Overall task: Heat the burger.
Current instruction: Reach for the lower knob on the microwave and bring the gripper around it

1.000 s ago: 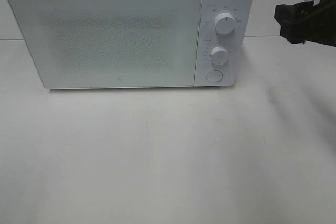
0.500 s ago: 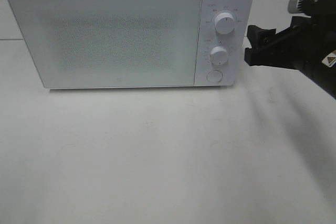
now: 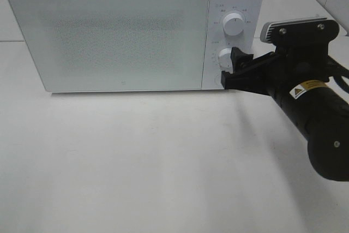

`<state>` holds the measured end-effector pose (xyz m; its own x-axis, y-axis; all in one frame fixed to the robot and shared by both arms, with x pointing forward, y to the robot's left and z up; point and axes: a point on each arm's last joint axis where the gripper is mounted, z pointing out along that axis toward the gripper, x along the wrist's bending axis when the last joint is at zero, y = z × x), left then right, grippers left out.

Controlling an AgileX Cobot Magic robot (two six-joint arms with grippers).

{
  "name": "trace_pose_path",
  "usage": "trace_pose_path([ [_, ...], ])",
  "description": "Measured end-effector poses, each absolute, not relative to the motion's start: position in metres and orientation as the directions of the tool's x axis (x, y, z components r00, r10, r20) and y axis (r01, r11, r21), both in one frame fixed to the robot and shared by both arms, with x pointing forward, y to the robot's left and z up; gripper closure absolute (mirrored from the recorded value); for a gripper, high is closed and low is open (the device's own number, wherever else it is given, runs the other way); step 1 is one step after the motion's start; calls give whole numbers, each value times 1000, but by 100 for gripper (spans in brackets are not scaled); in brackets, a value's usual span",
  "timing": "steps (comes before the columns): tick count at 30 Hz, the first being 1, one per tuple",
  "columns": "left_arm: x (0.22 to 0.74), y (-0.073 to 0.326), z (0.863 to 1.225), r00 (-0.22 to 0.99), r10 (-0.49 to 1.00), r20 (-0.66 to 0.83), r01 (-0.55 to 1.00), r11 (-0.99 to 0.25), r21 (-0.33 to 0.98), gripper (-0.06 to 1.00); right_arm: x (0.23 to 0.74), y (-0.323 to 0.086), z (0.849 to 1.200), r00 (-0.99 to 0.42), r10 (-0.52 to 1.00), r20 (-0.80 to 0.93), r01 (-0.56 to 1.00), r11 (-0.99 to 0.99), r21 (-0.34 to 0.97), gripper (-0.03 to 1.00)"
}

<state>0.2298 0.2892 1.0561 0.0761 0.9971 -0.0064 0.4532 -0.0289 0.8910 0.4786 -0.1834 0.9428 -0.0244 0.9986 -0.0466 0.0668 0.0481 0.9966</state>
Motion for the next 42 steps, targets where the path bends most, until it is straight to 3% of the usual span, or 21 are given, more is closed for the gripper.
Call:
trace_pose_path([
  [15,230,289,1056,76,997,-6,453,-29,891,-4,472,-156,918,51,998,-33,160,24,987,22],
  [42,230,289,1056,76,997,-6,453,-29,891,-4,523,-133,902,169,985,-42,142,18,990,22],
])
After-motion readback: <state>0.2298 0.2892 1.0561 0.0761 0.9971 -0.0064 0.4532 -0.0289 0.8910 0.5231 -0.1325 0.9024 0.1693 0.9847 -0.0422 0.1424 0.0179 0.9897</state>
